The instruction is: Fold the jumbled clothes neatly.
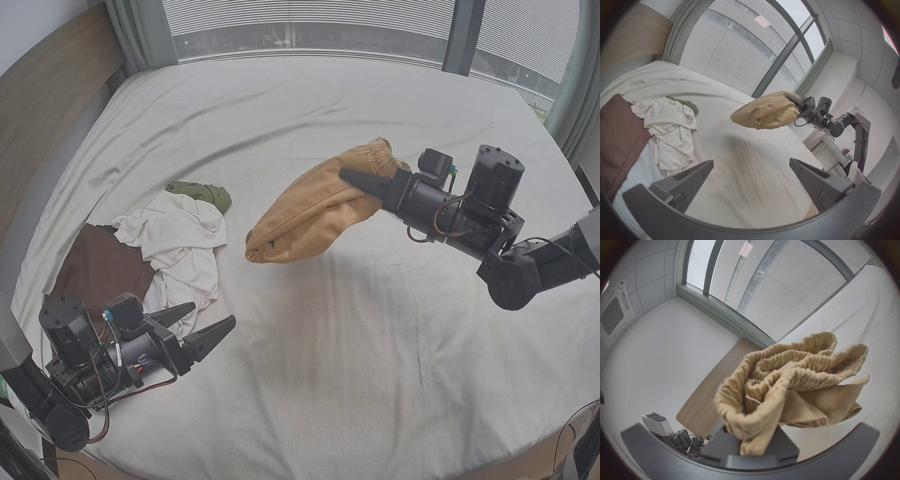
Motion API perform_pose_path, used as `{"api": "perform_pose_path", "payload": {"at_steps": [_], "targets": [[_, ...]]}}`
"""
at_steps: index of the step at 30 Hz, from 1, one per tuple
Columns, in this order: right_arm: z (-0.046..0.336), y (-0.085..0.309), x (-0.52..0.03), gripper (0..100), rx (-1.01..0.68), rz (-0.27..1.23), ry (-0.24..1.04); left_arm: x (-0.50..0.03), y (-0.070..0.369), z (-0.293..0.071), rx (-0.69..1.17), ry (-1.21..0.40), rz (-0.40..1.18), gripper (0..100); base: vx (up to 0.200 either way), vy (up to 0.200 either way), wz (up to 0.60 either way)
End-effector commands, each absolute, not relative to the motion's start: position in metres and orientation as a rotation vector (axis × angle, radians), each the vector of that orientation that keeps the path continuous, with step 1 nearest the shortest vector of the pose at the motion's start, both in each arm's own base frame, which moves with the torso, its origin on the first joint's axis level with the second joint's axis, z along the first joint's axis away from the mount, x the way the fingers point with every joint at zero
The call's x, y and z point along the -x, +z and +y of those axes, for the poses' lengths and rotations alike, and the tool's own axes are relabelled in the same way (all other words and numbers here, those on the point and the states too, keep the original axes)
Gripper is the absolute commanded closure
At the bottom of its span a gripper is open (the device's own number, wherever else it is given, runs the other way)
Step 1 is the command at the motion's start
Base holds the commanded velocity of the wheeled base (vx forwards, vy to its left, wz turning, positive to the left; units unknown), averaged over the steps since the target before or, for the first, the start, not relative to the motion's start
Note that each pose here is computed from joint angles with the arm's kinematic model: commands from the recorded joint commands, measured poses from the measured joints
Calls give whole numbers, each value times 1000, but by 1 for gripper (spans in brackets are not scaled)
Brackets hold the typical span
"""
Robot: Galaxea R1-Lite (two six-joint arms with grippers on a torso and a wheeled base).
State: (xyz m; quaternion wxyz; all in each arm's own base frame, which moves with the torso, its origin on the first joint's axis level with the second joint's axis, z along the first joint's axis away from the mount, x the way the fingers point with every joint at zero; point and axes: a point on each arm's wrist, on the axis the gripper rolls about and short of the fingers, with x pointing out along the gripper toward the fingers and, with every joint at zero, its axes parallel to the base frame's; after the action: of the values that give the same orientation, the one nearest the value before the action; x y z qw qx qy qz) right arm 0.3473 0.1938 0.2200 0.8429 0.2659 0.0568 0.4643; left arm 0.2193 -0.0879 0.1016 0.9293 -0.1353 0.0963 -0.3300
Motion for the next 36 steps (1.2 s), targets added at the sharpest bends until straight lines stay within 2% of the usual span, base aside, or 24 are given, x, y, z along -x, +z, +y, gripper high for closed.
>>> {"api": "perform_pose_path", "payload": {"at_steps": [1, 8, 20, 27, 32, 36], "targets": [[205, 225, -374, 100, -560, 119, 981, -219, 101, -89, 294, -678, 205, 0, 0, 0, 0], [214, 226, -404, 100, -561, 100, 976, -219, 101, -88, 298, -675, 208, 0, 0, 0, 0], [217, 191, -467, 100, -560, 56, 935, -216, 98, -87, 303, -682, 230, 0, 0, 0, 0], [206, 134, -494, 100, -560, 132, 872, -215, 98, -87, 313, -685, 233, 0, 0, 0, 0], [199, 117, -492, 100, -560, 194, 840, -215, 99, -87, 313, -684, 231, 0, 0, 0, 0], [195, 119, -479, 100, -549, 235, 830, -216, 100, -86, 315, -683, 226, 0, 0, 0, 0]]}}
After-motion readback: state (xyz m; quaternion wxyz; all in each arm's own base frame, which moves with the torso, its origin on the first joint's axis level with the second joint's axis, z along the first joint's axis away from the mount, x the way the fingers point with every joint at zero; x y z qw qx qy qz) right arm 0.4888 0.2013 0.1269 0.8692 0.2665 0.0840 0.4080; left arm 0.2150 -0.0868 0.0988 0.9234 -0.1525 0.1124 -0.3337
